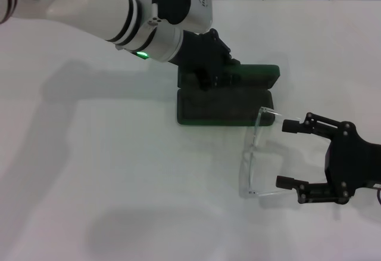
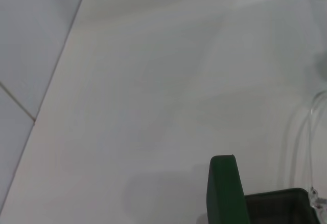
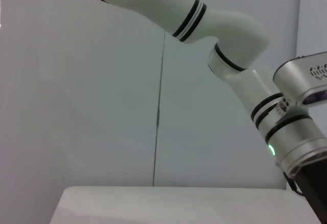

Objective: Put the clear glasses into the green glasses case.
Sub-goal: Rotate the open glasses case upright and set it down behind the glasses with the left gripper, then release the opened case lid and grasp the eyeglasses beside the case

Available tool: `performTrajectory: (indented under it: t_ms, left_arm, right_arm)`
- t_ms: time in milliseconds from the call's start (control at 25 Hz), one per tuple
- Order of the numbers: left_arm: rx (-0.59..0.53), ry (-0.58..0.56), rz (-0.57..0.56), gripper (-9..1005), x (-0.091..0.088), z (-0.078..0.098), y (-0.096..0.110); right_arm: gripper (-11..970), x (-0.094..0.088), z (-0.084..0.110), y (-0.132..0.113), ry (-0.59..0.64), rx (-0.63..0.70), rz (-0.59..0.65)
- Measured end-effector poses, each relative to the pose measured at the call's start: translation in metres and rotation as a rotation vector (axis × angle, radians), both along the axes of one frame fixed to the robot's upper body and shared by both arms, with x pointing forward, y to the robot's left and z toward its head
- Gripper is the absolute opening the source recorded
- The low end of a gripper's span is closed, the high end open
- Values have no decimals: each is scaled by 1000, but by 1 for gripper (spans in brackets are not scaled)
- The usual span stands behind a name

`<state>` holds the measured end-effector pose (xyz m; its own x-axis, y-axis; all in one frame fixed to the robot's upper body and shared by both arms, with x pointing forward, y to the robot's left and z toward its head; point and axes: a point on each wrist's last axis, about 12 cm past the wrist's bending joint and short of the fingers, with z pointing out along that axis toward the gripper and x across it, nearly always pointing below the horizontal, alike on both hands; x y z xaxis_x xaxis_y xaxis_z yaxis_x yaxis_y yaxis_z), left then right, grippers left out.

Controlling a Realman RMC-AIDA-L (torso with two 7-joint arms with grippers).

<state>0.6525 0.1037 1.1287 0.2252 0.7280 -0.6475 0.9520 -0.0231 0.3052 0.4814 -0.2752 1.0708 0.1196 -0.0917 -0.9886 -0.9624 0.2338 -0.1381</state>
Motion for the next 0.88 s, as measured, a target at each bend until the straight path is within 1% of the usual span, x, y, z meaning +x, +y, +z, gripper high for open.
performTrajectory:
  t_ms: [160,520,600,680,760,840,880]
  left_arm:
    - [-12,-6,-4,307,1,4,-5]
    - [-25,-3,3,331,2,5,-7]
    - [-28,-2,5,359,2,5,-7]
    - [-85,17,11,388,1,9,-10]
    - [-172,48,-5,416,-2,17,-12]
    - [-287,82,-39,445,-7,27,-11]
    - [-364,95,-54,459,-11,32,-7]
  right_arm:
    - [870,-3,-2,-2,7,1,-10]
    - [870,-6,-3,-5,14,3,-24]
    - [870,-6,-3,-6,17,5,-26]
    - [869,-7,-3,-7,31,8,-29]
    - [869,-6,-2,-9,45,10,-32]
    - [869,-6,0,-12,72,11,-33]
    - [869,-5,1,-12,85,13,-32]
